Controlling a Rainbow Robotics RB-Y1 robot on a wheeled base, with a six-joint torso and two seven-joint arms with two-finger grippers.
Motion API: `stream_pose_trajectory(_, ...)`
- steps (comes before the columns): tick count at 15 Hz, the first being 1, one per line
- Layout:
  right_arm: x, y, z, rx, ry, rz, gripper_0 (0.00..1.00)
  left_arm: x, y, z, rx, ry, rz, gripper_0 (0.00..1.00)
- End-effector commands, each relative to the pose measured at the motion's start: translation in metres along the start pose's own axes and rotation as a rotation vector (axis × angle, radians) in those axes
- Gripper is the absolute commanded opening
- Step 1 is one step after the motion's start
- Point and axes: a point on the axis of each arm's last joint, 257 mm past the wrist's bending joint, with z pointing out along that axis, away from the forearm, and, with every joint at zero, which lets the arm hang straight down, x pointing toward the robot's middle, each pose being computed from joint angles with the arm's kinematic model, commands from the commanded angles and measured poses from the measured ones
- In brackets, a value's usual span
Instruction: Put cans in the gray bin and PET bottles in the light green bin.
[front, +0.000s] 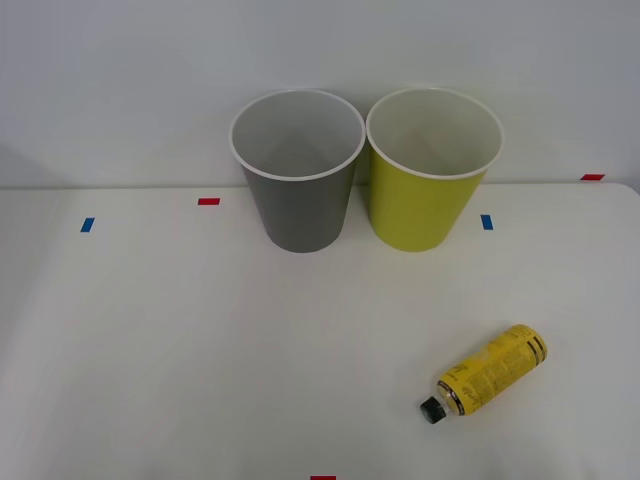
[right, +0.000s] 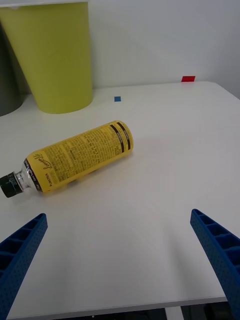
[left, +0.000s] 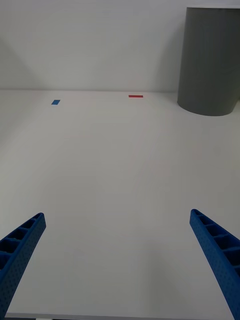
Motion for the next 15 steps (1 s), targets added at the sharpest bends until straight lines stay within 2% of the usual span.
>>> stream_pose_trajectory(1, 0.0, 0.0, 0.0, 0.0, 0.0, 0.0, 1.0, 0.0, 0.0, 0.0, 0.0, 0.0, 0.0, 1.0)
stream_pose_trajectory(15, 0.0, 0.0, 0.0, 0.0, 0.0, 0.0, 1.0, 0.0, 0.0, 0.0, 0.0, 0.0, 0.0, 1.0)
